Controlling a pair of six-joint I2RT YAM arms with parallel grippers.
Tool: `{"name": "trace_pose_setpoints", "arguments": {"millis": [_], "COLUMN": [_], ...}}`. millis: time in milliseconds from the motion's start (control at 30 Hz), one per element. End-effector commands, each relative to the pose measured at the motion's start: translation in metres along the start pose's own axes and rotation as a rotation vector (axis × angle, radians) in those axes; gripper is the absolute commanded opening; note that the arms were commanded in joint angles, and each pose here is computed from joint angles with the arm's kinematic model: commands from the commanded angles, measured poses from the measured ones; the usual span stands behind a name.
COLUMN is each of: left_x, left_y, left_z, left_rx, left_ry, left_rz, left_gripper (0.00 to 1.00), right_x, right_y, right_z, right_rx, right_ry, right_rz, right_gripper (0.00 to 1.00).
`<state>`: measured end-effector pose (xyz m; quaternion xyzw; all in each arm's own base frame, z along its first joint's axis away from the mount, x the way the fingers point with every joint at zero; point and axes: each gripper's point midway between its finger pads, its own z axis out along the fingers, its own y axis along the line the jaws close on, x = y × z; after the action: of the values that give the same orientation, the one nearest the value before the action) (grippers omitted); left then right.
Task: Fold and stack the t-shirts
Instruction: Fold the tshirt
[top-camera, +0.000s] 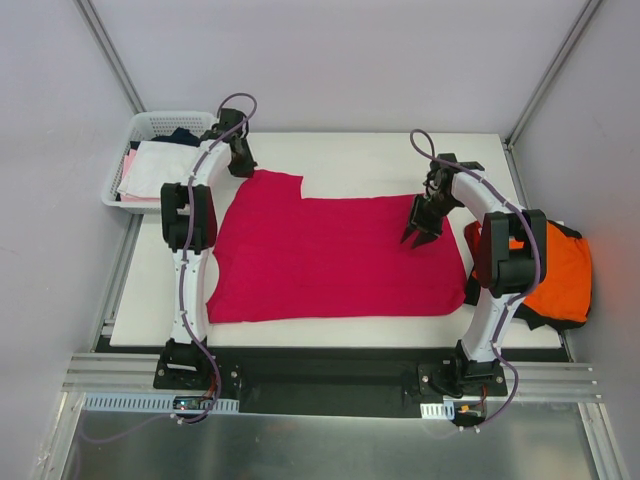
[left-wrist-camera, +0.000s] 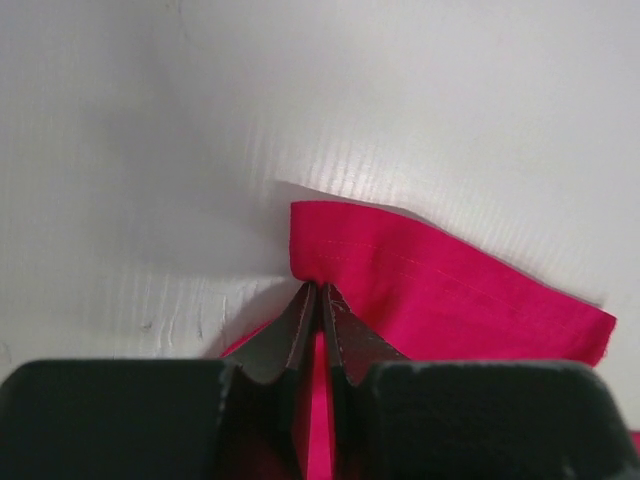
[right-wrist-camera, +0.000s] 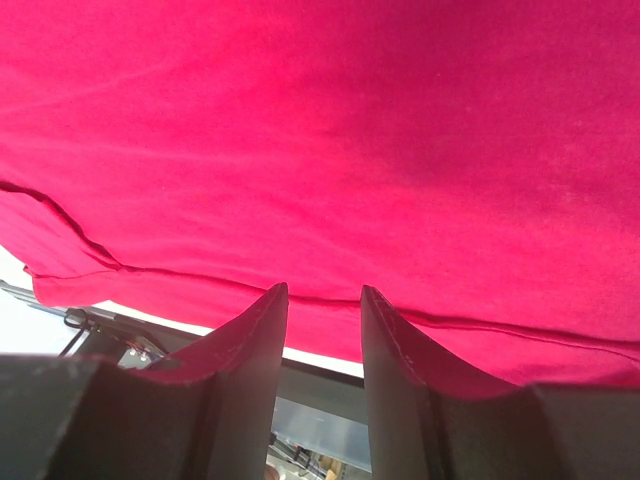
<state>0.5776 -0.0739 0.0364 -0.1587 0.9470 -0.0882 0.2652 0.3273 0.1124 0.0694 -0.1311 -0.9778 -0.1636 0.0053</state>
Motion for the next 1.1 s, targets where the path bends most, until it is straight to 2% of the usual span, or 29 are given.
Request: {"name": "trace_pose_setpoints", "arguments": {"millis": [0, 167, 467, 667, 700, 733, 867, 1067], "left_x": [-0.036, -0.038, -0.015, 0.03, 0.047, 0.052, 0.103, 0.159], "left_y": [-0.035, -0.051, -0.067, -0.072, -0.064, -0.068, -0.051, -0.026], "left_z": [-0.062, -0.082, -0.116, -0.141, -0.137, -0.15, -0.157, -0.178], "left_rx": [0.045, 0.072, 0.074, 0.068, 0.048, 0.054, 0.016, -0.007], "left_ry": [-0.128, -0.155, -0.152, -0.106, -0.069, -0.08, -0.007, 0.044], "left_rz": [0.065, 0.074, 0.119, 0.171, 0.173, 0.181, 0.205, 0.224], "left_gripper": [0.05, 0.06, 0.07, 0.05, 0.05, 0.04, 0.03, 0.03], "right_x": [-0.002, -0.004, -0.004, -0.008, -0.009, -0.01, -0.014, -0.016], "right_y": [0.008, 0.009, 0.009, 0.009, 0.01, 0.009, 0.007, -0.001], "right_z": [-0.01, -0.011, -0.01, -0.011, -0.011, -0.011, -0.008, -0.001], "right_rx": [-0.038, -0.045, -0.045, -0.051, -0.051, -0.052, -0.049, -0.038], "right_ry": [-0.027, -0.035, -0.05, -0.073, -0.075, -0.079, -0.085, -0.083], "right_rz": [0.011, 0.008, -0.001, -0.005, -0.008, -0.009, -0.013, -0.013], "right_gripper": [0.38, 0.38, 0.38, 0.38, 0.38, 0.38, 0.38, 0.38]}}
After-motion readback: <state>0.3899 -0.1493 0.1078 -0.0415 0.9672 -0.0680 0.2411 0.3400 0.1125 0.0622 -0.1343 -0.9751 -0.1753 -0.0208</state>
